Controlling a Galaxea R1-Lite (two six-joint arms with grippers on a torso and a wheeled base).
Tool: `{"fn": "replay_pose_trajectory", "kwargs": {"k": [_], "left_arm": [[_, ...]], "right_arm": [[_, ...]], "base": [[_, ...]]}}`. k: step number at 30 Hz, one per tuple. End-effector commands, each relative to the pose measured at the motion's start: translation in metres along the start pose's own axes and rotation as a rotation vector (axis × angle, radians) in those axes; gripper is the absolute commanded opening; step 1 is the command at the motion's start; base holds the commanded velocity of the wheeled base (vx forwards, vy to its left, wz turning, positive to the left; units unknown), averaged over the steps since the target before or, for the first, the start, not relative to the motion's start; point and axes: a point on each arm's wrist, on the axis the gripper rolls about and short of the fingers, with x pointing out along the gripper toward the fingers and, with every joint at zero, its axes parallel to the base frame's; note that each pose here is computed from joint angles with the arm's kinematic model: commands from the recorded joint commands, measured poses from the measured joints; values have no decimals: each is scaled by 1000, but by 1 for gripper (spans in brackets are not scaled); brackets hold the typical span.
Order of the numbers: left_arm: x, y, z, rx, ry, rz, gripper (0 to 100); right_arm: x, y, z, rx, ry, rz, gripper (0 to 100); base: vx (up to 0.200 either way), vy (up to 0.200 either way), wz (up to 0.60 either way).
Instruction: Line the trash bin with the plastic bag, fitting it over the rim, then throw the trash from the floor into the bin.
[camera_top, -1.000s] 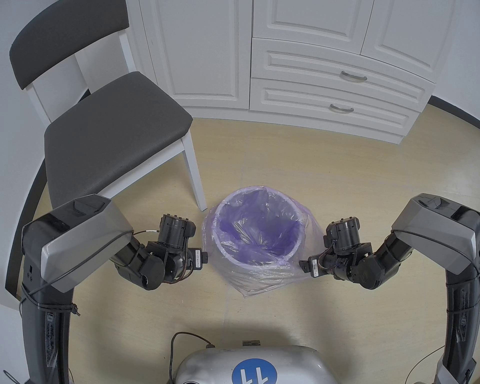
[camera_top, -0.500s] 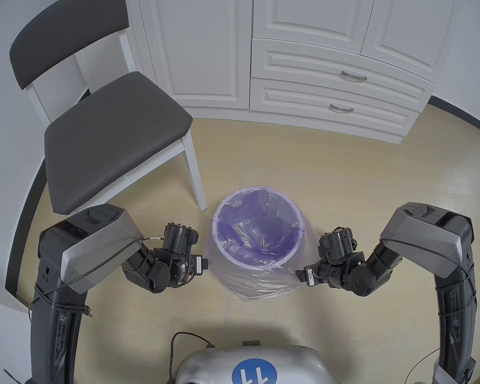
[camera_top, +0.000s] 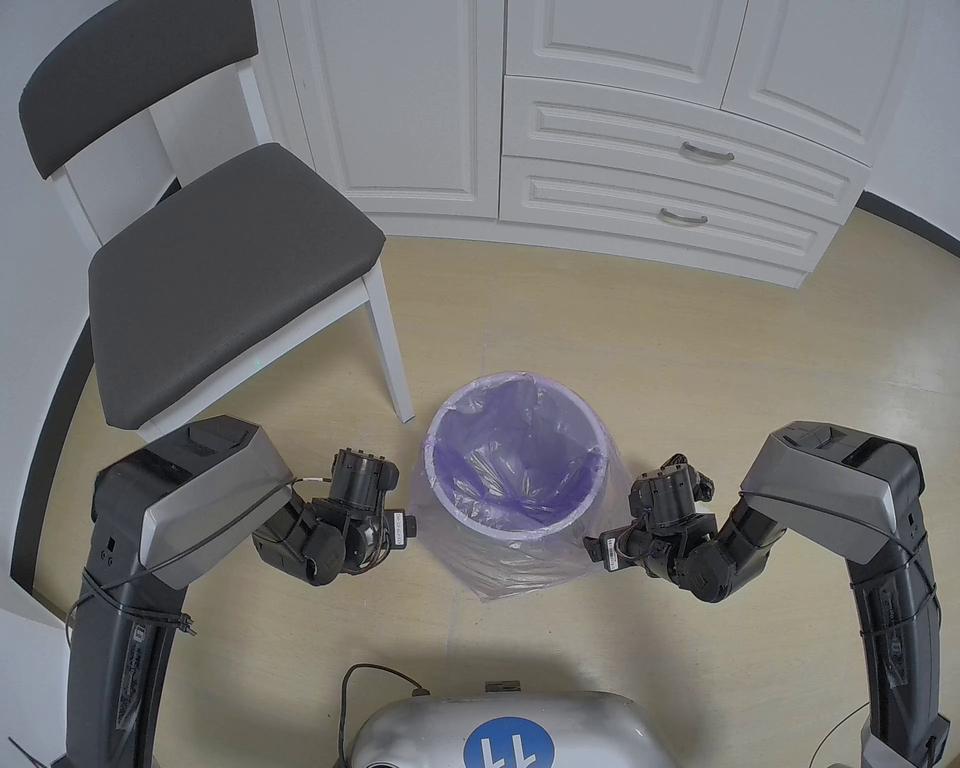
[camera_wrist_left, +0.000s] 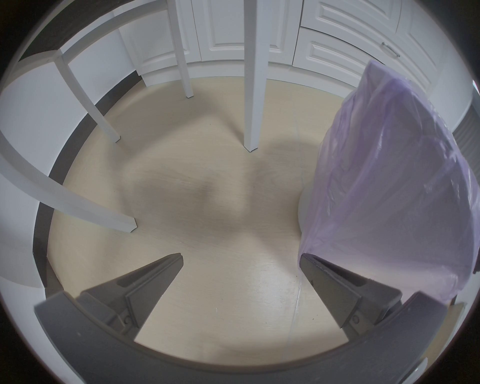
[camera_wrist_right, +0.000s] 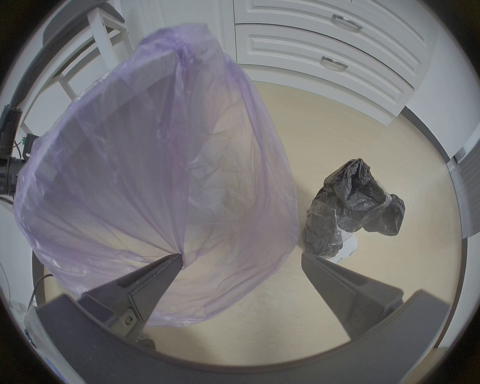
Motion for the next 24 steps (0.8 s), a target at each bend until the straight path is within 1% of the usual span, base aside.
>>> {"fn": "replay_pose_trajectory", "kwargs": {"k": [1, 5, 7, 8, 9, 11, 14, 19, 20, 21, 22, 23, 24], "left_arm": [[3, 0, 0, -12, -3, 0, 100], [-3, -1, 9, -39, -28, -6, 100], [-11, 0, 18, -50, -46, -11, 100], [-12, 0, 19, -52, -46, -11, 100], [-20, 1, 27, -58, -63, -15, 100], [-28, 5, 33, -61, -73, -14, 100], [-55, 12, 45, -52, -88, -31, 100], [-86, 18, 56, -15, -108, -73, 100], [-86, 18, 56, -15, -108, -73, 100], [-93, 20, 57, -6, -113, -80, 100], [-93, 20, 57, -6, -113, -80, 100], [-99, 21, 60, -9, -124, -84, 100], [-100, 21, 61, -9, -125, -84, 100]], "right_arm": [[0, 0, -4, -3, 10, -1, 100], [-13, -2, 9, 3, -14, 1, 100], [-27, -6, 19, 3, -28, -1, 100], [-28, -7, 20, 5, -30, -2, 100], [-40, -11, 30, 9, -46, -1, 100], [-50, -13, 39, 14, -65, -1, 100], [-76, -24, 60, 31, -117, -6, 100], [-95, -38, 75, 38, -153, -28, 100], [-95, -38, 75, 38, -153, -28, 100], [-93, -46, 77, 47, -159, -45, 100], [-93, -46, 77, 47, -159, -45, 100], [-87, -53, 76, 53, -151, -64, 100], [-87, -54, 76, 53, -151, -65, 100]], "base": [[0, 0, 0], [0, 0, 0], [0, 0, 0], [0, 0, 0], [0, 0, 0], [0, 0, 0], [0, 0, 0], [0, 0, 0], [0, 0, 0], [0, 0, 0], [0, 0, 0], [0, 0, 0], [0, 0, 0]]}}
